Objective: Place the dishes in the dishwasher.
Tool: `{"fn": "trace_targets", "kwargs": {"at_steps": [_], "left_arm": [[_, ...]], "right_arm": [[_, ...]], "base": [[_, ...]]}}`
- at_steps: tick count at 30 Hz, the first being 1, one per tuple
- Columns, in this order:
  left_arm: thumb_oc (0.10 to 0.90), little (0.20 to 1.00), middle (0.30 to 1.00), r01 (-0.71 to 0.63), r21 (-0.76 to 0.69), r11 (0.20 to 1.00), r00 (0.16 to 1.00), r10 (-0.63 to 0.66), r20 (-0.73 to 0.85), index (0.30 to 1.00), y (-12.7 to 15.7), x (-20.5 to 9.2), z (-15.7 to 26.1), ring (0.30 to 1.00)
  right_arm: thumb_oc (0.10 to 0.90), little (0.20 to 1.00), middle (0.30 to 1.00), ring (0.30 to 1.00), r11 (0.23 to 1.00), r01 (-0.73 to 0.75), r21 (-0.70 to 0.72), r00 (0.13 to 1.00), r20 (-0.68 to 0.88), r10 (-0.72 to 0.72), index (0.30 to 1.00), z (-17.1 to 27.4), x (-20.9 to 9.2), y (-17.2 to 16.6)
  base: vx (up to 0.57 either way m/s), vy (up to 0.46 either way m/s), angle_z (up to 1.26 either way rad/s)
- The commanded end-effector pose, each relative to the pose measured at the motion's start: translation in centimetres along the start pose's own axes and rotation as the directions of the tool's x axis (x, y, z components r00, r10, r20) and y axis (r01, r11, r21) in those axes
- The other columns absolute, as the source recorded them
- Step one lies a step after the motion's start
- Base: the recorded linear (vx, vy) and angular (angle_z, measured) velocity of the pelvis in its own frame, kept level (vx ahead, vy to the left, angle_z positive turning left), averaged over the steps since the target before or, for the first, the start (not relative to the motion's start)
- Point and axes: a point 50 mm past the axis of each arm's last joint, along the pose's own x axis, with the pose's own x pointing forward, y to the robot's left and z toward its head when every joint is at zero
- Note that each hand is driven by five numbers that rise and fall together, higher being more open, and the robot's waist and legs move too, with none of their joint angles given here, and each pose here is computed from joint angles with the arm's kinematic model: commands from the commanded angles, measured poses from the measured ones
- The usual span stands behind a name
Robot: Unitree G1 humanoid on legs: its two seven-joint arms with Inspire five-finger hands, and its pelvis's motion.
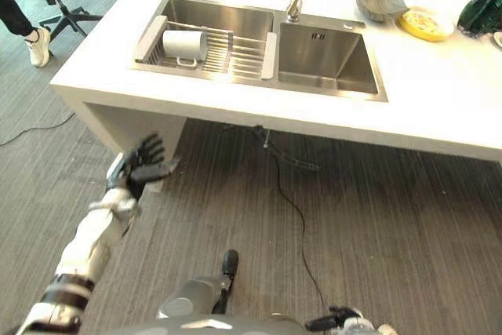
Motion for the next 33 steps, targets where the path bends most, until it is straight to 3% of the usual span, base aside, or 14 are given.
{"fn": "trace_targets", "kwargs": {"at_steps": [1, 6, 17, 24, 33], "left_arm": [[0.800, 0.900, 0.900, 0.017, 0.109, 0.994, 0.954, -0.049, 0.296, 0.900, 0.3, -0.6, 6.3, 0.900], [0.800, 0.900, 0.900, 0.028, 0.139, 0.990, 0.916, -0.081, 0.392, 0.900, -0.3, -1.3, 8.4, 0.900], [0.800, 0.900, 0.900, 0.028, 0.151, 0.988, 0.899, -0.091, 0.428, 0.900, -1.0, -1.9, 8.5, 0.900], [0.800, 0.900, 0.900, -0.104, 0.182, 0.978, 0.884, 0.007, 0.468, 0.900, 0.7, -2.2, 9.3, 0.900], [0.800, 0.900, 0.900, -0.320, 0.300, 0.899, 0.735, 0.036, 0.677, 0.900, 0.6, -3.7, 13.8, 0.900]], "right_arm": [[0.800, 0.900, 0.900, 0.900, 0.997, 0.079, 0.022, 0.996, 0.033, -0.080, 0.900, 0.8, -0.3, -3.3], [0.800, 0.900, 0.900, 0.900, 0.998, 0.063, 0.026, 0.995, 0.075, -0.065, 0.900, 1.7, -0.3, -3.2], [0.800, 0.900, 0.900, 0.900, 0.997, 0.076, -0.002, 0.996, 0.045, -0.076, 0.900, 0.6, -0.4, -3.7], [0.800, 0.900, 0.900, 0.900, 0.997, 0.076, 0.020, 0.995, 0.070, -0.077, 0.900, 1.0, -0.4, -3.7], [0.800, 0.900, 0.900, 0.900, 0.987, 0.130, 0.098, 0.985, 0.097, -0.139, 0.900, 1.0, -0.6, -4.4]], "base": [[0.12, 0.115, 0.17], [0.20, -0.052, 0.33], [0.11, -0.126, 0.52], [0.06, -0.106, 0.26], [-0.01, -0.029, 0.41]]}}
